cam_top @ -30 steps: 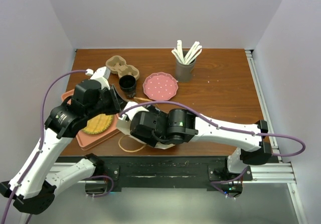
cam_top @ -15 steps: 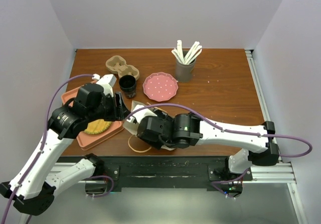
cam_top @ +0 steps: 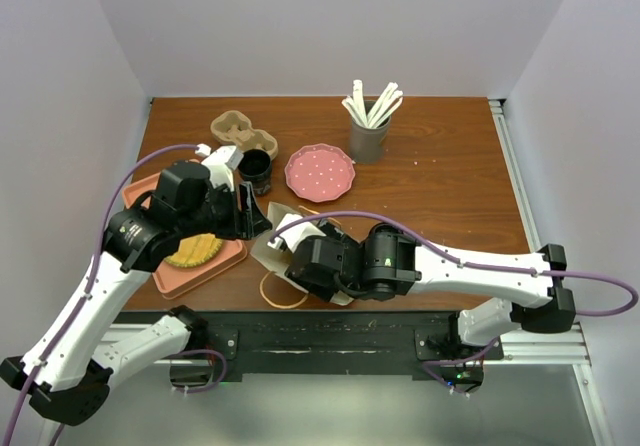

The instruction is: Pack the takeout coffee

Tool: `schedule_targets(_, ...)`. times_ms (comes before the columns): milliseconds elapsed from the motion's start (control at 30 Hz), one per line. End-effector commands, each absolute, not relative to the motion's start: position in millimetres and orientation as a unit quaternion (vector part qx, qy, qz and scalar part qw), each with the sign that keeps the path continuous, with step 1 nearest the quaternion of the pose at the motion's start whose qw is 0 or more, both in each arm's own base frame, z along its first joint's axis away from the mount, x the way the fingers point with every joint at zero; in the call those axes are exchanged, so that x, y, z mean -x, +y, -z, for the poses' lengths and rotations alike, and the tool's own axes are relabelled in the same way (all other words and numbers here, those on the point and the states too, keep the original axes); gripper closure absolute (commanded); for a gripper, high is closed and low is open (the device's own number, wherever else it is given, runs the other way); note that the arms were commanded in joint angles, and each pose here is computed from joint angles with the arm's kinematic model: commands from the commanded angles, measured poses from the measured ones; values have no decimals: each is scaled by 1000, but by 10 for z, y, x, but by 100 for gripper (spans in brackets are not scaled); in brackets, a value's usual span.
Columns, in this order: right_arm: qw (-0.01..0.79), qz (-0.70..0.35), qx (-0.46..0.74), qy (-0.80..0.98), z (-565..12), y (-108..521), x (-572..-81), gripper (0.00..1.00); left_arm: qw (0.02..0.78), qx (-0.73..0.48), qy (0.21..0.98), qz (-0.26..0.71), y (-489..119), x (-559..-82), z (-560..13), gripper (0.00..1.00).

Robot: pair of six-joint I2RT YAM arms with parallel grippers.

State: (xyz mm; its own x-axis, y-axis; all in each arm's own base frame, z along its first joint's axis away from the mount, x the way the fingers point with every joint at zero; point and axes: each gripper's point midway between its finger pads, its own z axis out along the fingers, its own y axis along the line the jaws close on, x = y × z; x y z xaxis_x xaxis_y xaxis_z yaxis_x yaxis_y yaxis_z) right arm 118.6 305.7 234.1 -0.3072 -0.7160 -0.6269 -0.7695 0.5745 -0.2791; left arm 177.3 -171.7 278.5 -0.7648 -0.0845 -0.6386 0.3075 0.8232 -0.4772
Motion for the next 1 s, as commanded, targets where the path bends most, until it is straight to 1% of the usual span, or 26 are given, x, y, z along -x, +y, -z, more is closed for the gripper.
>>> schedule_targets(0,384,-63,451,803,-2436,3072,-1161,82,354,-69,879,313,-1750,-1736,-3006,43)
schedule_targets(100,386,-71,451,802,-2465,3043,-1149,82,344,-68,883,311,-1717,-1671,-2929,43)
schedule_targets(133,382,-82,459,798,-2462,3038,-1108,82,331,-85,887,311,-1756,-1664,-2829,43)
schedule_targets(200,378,-82,463,797,-2431,3024,-1094,82,330,-97,882,321,-1822,-1692,-2823,44)
schedule_targets(333,380,-90,462,796,-2434,3010,-1086,83,317,-105,885,324,-1912,-1768,-2748,50)
schedule_targets(400,381,-89,463,795,-2435,3004,-1089,83,325,-111,884,317,-1906,-1806,-2743,56)
schedule_targets(433,381,-87,466,794,-2433,2997,-1088,83,331,-114,882,315,-1909,-1834,-2753,61)
schedule_targets(467,380,-85,467,794,-2429,2988,-1092,83,334,-116,882,312,-1904,-1848,-2770,75)
schedule_targets(533,379,-74,470,794,-2414,2947,-1106,83,333,-126,879,317,-1920,-1824,-2807,89)
schedule_targets(567,380,-69,470,793,-2409,2931,-1115,83,335,-129,875,324,-1927,-1798,-2827,100)
schedule_targets(600,386,-63,467,793,-2427,2899,-1138,83,336,-128,872,332,-1930,-1763,-2848,100)
schedule_targets(633,391,-57,470,789,-2427,2886,-1162,83,358,-129,859,343,-1903,-1720,-2944,100)
schedule_targets(700,406,-56,468,782,-2428,2896,-1209,84,372,-119,852,348,-1858,-1675,-2927,100)
schedule_targets(733,411,-53,475,776,-2424,2904,-1225,85,394,-114,841,354,-1813,-1641,-3001,100)
schedule_targets(867,418,-46,488,765,-2418,2996,-1258,85,384,-96,851,345,-1746,-1597,-2799,100)
schedule_targets(967,411,-41,500,761,-2403,3046,-1254,85,388,-98,846,351,-1732,-1550,-2779,100)
